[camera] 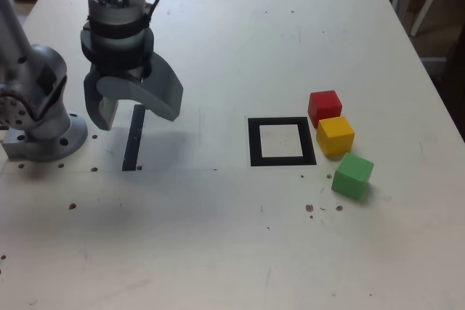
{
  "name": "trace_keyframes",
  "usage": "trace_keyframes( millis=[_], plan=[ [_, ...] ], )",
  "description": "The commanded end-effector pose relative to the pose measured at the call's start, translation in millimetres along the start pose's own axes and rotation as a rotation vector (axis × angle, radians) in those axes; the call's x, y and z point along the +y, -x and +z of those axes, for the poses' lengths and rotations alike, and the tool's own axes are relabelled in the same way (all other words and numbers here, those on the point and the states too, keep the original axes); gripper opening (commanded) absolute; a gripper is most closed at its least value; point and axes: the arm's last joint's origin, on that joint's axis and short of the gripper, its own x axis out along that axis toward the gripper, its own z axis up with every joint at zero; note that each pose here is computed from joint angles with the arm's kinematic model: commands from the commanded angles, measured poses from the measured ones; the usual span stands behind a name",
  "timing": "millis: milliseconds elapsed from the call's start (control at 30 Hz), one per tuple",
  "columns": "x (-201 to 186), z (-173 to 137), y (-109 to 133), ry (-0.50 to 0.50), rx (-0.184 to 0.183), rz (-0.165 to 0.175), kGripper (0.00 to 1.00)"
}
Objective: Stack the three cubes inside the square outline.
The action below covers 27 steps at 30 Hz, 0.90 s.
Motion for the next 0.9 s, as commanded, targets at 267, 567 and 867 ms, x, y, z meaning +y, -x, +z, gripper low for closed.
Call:
trace_keyframes(
  millis=[267,567,867],
  plan=[
    [-1,-1,0,0.002,0.013,-0.024,0.99],
    [-1,2,5,0.002,-0.003,-0.026,0.99],
    [0,24,28,0.007,-0.063,-0.009,0.99]
  ],
)
